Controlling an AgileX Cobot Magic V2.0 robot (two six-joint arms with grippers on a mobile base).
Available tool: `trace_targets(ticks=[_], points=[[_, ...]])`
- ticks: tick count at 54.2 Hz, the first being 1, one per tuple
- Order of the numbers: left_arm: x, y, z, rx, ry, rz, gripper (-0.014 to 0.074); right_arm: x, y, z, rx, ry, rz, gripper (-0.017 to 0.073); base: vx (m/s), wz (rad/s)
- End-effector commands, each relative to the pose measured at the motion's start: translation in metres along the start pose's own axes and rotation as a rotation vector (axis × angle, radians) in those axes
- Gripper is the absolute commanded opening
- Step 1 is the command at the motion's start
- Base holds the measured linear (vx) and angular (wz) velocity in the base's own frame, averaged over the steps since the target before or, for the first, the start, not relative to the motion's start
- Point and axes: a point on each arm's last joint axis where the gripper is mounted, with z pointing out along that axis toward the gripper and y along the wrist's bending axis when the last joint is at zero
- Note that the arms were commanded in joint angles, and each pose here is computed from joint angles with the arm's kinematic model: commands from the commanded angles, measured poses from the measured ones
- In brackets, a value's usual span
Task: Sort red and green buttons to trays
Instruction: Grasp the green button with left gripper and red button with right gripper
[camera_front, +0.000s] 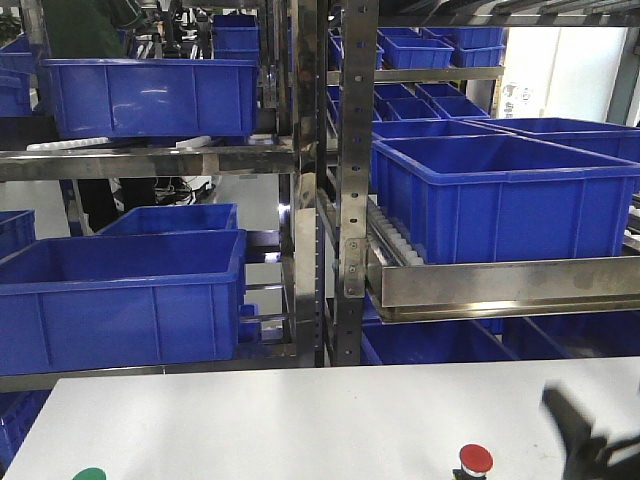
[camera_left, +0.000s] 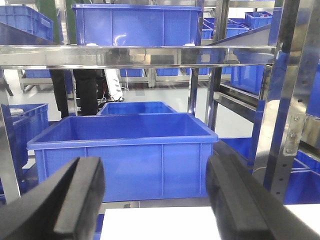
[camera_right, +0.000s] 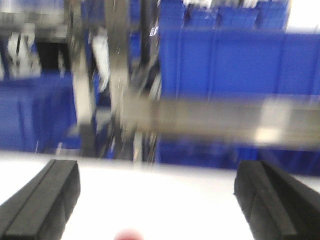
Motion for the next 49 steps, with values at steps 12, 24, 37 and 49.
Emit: trace_targets(ticks=[12, 24, 37, 49], points=[[-0.019, -0.001, 0.001, -0.003, -0.113, -0.022, 0.0554, 0.081, 0.015, 0.03, -0.158, -0.028, 0.034, 0.0553, 0.0, 0.0], [-0.019, -0.001, 0.001, -0.003, -0.113, -0.018, 0.0554, 0.117, 0.015, 0.074, -0.18, 0.02, 0.022, 0.053, 0.0, 0.0], [-0.019, 0.0, 0.001, -0.004, -0.113, -0.017, 0.0554, 0.128, 0.011, 0.125, -0.17, -0.018, 0.031, 0.053, 0.0, 0.0], [-0.018, -0.001, 0.001, -0.003, -0.101, -0.017, 0.0554, 0.136, 0.011, 0.156, -0.181, -0.035, 0.065, 0.044, 0.0, 0.0]])
